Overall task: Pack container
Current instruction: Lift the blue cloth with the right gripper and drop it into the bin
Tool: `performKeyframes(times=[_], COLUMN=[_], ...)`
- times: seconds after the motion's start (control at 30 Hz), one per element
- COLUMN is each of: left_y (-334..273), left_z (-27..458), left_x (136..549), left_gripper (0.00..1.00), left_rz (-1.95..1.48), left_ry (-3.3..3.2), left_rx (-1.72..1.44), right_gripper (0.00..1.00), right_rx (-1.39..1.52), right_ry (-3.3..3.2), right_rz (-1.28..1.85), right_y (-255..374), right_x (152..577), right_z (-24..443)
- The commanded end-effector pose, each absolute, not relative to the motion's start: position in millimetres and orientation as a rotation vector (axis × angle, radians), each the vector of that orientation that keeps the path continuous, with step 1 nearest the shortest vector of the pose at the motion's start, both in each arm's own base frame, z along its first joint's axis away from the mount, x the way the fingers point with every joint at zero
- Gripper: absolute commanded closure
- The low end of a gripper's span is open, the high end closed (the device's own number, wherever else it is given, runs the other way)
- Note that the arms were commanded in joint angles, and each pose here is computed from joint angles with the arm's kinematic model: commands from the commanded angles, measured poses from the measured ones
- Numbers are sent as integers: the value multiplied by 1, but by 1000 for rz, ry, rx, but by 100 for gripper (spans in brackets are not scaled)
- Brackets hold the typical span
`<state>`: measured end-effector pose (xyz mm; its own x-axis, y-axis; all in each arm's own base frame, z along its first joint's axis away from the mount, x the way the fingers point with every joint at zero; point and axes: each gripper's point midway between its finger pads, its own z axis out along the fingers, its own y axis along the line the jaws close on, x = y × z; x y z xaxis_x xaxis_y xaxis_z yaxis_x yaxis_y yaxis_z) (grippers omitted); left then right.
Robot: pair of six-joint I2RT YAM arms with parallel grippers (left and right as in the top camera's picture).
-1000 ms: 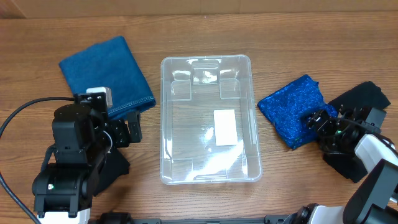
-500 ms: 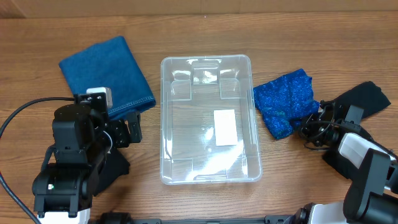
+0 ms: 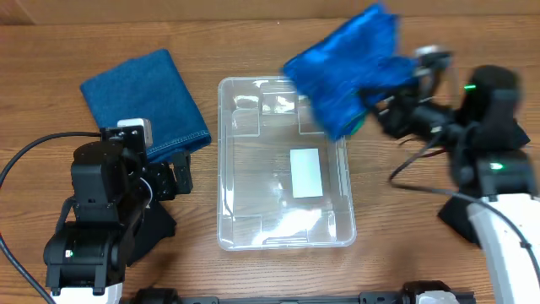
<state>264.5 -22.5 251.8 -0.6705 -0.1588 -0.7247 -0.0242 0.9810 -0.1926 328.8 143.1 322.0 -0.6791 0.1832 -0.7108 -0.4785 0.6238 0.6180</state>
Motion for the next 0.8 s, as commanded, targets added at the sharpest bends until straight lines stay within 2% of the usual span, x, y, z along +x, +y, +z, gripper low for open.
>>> performKeyframes(times=[0.0,0.1,0.2,0.3,0.43,0.47,0.5,0.63,0.77], left_y=[-22,-22,-22,-22,-22,-22,-22,-22,-22], left_z=[264,264,264,264,264,264,263,260,260], left_x=[267,267,267,267,266,266,266,263,263], left_gripper=[0,0,0,0,0,0,0,0,0], left_rz=[-205,-205,-205,-205,-205,-206,-206,-205,-205], left_ry=[2266,2267,2267,2267,2268,2270,2272,2289,2289], left_rx=[-102,-102,-102,-102,-102,-102,-103,-105,-104], right_gripper=[96,96,96,96,95,34,0,0,0], right_rx=[-500,-687,-759,-791,-849,-834,-819,-682,-714], right_ry=[2167,2313,2424,2457,2438,2464,2507,2672,2643], right_rz=[1038,990,965,885,633,578,510,213,171], right_y=[206,254,266,264,245,238,228,184,192], right_x=[309,305,314,327,346,348,347,343,346], right_z=[286,222,167,138,136,132,125,111,155])
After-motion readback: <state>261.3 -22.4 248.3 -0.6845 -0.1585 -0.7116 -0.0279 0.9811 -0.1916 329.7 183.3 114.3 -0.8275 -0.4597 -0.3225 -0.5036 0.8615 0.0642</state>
